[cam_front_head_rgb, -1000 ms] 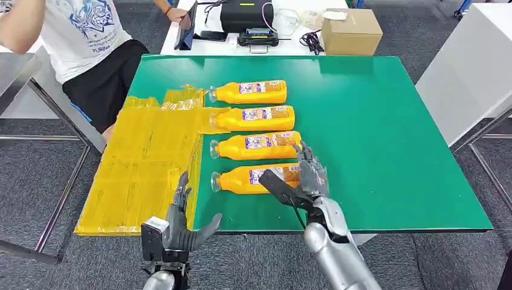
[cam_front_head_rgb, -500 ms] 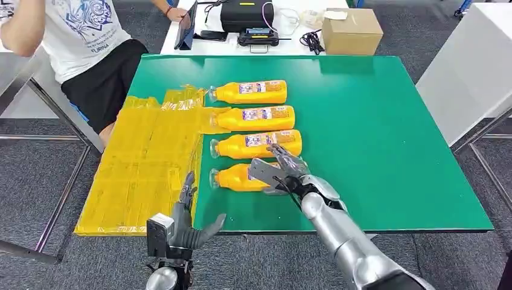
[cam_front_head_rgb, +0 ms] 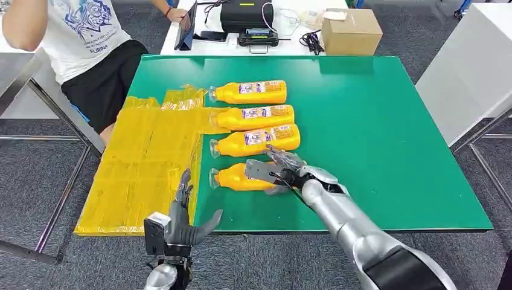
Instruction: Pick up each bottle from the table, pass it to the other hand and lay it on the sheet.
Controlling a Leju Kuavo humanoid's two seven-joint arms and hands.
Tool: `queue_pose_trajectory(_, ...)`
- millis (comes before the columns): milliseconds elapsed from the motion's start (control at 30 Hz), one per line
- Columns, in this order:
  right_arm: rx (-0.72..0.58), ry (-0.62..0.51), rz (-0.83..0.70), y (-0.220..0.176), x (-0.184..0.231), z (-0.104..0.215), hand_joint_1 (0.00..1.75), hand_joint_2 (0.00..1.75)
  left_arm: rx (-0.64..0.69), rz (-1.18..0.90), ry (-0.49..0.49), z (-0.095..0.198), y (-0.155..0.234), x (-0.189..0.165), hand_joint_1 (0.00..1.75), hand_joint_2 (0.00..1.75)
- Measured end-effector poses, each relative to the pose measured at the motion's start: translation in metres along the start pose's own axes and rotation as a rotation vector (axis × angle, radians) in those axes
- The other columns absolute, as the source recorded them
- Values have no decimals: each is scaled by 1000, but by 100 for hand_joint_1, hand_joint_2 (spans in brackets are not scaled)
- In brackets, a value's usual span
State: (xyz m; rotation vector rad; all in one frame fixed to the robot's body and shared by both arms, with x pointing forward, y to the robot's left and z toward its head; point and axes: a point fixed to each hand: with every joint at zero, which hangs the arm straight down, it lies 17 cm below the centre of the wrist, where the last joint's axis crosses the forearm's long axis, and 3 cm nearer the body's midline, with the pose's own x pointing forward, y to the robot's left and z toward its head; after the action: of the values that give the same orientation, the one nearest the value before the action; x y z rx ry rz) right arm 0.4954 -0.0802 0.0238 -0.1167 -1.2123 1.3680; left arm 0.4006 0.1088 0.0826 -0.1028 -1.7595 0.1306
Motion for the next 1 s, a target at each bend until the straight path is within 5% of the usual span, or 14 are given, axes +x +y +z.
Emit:
queue_pose_trajectory(667, 130, 92, 189, 8, -33, 7, 14, 175, 12, 36, 60, 5, 0, -18, 0, 175)
queue_pose_trajectory(733, 140, 120, 233, 11, -40, 7, 37, 175, 17, 43, 71, 5, 0, -20, 0, 175)
queue_pose_trajectory(767, 143, 135, 259, 12, -43, 8, 103, 175, 19, 45, 75, 5, 0, -21, 0, 175)
queue_pose_trajectory(800, 148, 146, 279, 15, -46, 8, 147, 175, 20, 47, 79, 6, -1, -21, 0, 175)
queue_pose_trajectory(833, 150, 157, 302, 16, -48, 8, 168, 175, 21, 50, 82, 6, -1, -22, 0, 175)
queue_pose_trajectory(1000, 140, 181, 360, 22, -50, 4, 175, 175, 21, 54, 92, 6, -2, -23, 0, 175)
